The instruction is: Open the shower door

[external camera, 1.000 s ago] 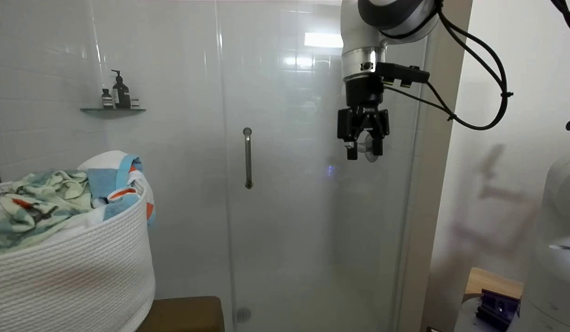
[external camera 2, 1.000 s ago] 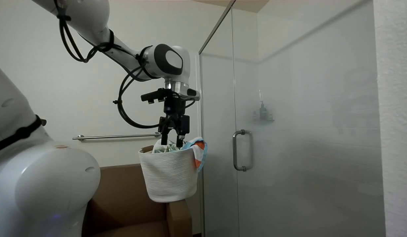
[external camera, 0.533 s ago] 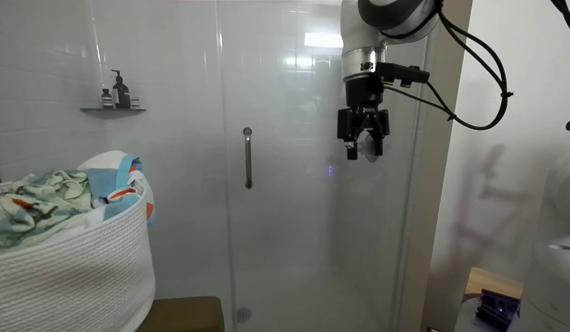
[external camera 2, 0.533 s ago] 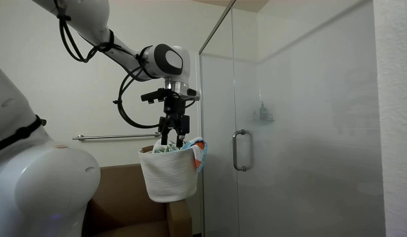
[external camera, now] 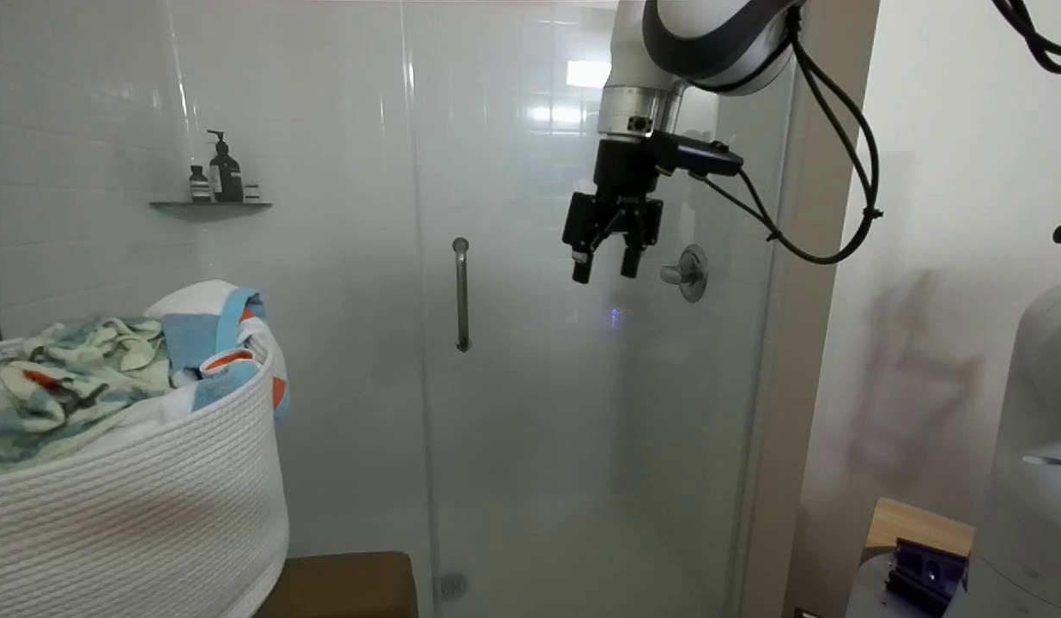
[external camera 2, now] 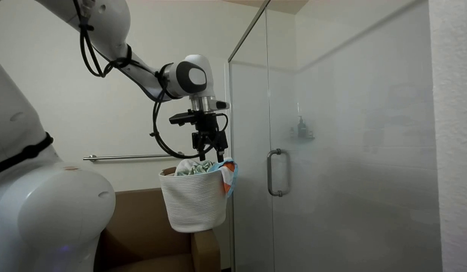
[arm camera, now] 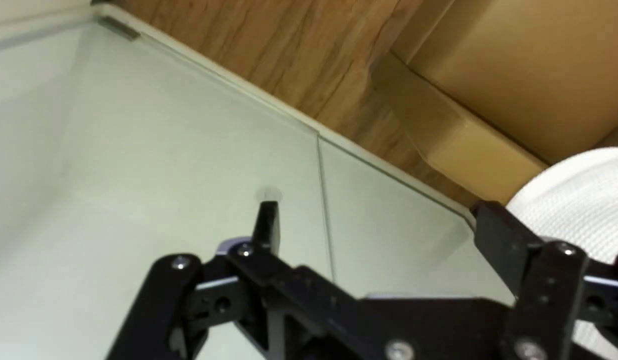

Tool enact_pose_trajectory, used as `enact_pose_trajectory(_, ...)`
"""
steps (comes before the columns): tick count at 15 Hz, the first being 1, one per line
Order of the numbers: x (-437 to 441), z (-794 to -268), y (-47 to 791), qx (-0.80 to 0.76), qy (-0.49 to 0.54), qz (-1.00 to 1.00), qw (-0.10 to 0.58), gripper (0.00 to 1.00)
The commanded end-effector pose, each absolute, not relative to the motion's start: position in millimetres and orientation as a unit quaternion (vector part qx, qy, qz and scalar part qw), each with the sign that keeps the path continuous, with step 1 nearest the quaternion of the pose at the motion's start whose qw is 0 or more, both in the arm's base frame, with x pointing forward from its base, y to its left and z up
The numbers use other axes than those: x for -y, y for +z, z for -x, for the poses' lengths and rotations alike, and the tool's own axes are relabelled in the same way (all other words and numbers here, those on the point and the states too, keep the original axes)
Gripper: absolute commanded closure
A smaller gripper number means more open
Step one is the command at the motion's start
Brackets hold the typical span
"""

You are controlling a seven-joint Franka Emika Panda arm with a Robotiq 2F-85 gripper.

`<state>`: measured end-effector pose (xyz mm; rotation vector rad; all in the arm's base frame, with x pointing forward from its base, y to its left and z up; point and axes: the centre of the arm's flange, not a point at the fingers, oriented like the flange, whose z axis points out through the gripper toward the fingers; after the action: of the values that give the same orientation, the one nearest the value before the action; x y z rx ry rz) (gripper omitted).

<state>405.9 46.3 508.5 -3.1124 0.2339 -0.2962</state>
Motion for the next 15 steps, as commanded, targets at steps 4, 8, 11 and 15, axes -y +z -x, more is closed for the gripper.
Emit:
enact_pose_trajectory(4, -73.1, -422.5, 501.9, -0.053, -0.142, 0.988, -0.02, 0.0)
enact_pose_trajectory(8, -66.8, -422.6, 504.1, -0.059, -0.143, 0.988, -0.018, 0.0)
enact_pose_trajectory(11, -66.5, -422.6, 504.2, -0.06, -0.144, 0.988, -0.018, 0.0)
enact_pose_trajectory(15, -72.3, -422.8, 500.5, -0.07, -0.154, 0.985, -0.02, 0.0)
